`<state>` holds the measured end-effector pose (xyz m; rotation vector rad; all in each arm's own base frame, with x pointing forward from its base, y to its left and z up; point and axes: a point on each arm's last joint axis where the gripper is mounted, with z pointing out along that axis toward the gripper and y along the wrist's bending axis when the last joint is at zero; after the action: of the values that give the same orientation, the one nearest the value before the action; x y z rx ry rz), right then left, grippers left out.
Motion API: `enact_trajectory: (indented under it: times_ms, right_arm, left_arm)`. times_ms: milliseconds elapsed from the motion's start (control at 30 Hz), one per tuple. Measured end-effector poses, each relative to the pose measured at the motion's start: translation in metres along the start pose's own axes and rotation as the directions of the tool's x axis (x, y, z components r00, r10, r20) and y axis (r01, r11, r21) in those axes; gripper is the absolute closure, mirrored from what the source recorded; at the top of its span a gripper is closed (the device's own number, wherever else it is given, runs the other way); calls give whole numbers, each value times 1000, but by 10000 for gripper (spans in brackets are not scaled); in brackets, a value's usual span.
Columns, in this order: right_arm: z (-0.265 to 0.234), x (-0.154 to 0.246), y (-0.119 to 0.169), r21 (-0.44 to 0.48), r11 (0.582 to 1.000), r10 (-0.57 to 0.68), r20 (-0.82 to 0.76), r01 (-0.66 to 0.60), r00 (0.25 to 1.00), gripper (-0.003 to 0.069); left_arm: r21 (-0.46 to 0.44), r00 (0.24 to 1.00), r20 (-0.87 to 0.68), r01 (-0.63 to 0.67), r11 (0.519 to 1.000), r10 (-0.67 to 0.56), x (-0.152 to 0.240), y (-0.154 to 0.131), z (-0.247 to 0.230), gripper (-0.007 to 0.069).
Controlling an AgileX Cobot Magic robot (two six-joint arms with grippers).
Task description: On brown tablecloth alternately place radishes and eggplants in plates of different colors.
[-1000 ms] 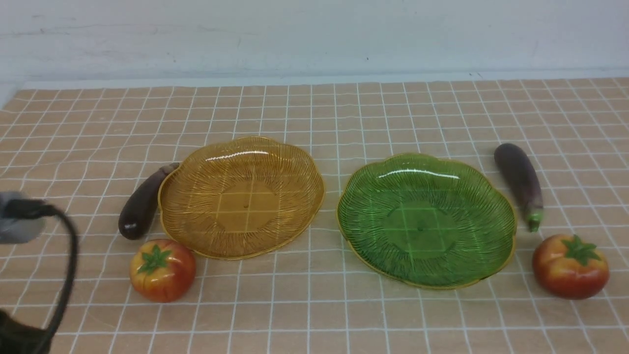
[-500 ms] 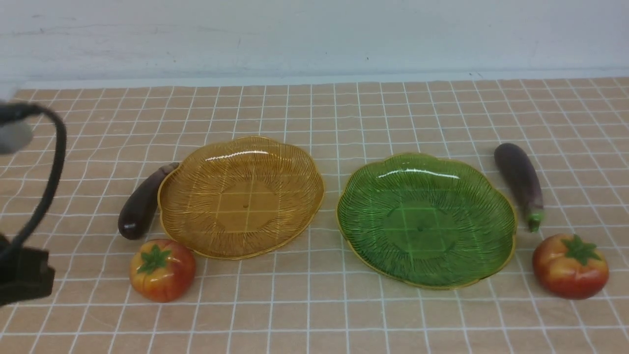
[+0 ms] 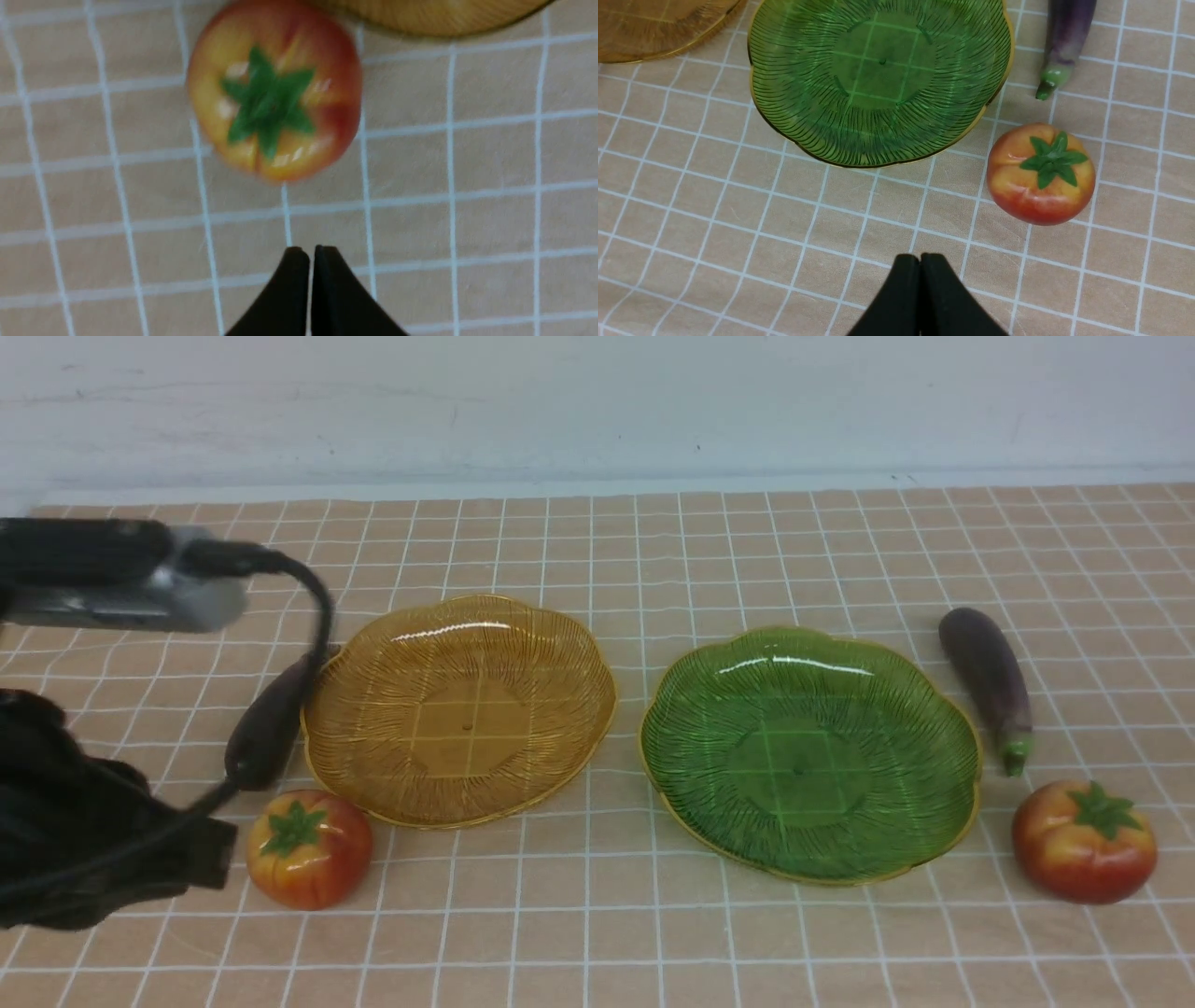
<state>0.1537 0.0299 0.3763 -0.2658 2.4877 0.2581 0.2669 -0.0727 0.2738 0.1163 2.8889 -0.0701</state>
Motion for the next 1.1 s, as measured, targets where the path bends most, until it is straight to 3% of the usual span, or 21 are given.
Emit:
enact_trajectory:
  times_ms: [100,200,400,500,633,1100]
  right_arm:
    - [0,0,0,0,1000,0,0,0,1000,676]
    - [0,0,0,0,1000,0,0,0,1000,676]
    - [0,0,0,0,1000,0,0,0,1000,676]
    - [0,0,0,0,1000,0,0,0,1000,676]
    - [0,0,0,0,1000,0,0,0,1000,676]
    - [0,0,1,-6,1000,2,1,-2,1000,676]
  left_arm:
    - [5,999,30,-23,1000,23,-10,-2,14,581]
    - [5,999,32,-29,1000,28,-18,-4,32,482]
    - [-22,999,-18,-45,999,44,-23,-3,57,99]
    - [-41,998,-17,-61,997,60,-24,-1,59,-3]
    - [-58,997,-16,-76,995,75,-25,0,60,-56]
    - [-120,999,-35,-43,992,39,-32,4,85,-58]
